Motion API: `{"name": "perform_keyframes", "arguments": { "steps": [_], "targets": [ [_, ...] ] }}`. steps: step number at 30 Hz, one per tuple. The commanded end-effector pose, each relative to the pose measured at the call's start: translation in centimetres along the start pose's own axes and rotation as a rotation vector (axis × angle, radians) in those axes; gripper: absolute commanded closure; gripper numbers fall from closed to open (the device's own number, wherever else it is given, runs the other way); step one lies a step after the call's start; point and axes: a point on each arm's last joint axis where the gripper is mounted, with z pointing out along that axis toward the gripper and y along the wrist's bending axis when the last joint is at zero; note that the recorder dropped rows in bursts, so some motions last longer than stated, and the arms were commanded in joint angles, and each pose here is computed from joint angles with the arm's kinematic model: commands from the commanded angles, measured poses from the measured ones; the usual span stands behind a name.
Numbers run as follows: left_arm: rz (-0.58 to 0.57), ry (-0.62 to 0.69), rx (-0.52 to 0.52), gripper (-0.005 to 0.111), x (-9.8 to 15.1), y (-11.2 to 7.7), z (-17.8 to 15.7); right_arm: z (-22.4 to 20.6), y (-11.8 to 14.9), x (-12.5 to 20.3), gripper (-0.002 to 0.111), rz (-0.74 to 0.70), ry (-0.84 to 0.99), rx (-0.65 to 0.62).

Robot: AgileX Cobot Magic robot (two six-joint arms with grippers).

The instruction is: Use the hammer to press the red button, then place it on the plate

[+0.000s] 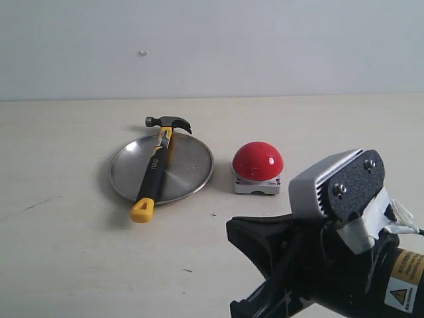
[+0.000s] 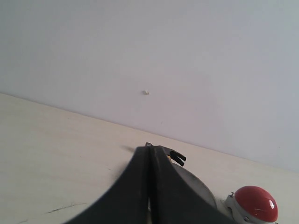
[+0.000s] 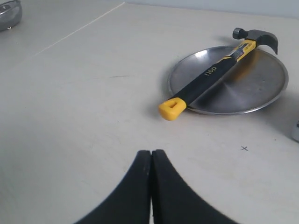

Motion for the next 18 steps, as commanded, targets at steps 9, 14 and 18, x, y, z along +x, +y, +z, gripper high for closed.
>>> {"name": "perform_keyframes", "arguments": {
  "steps": [9, 14, 18],
  "targets": [
    [0.004, -0.003, 0.002, 0.107, 0.0, 0.0, 0.0, -4.4, -0.5, -2.3, 0.108, -0.129, -0.107, -0.041],
    [0.004, -0.003, 0.002, 0.107, 0.0, 0.0, 0.0, -7.3, -2.9, -1.1, 0.108, -0.127, -0.182, 0.047],
    [0.004, -0.003, 0.002, 0.107, 0.0, 0.0, 0.0, -9.0, -4.7, 1.0, 0.108, -0.071, -0.237, 0.133]
  ]
}}
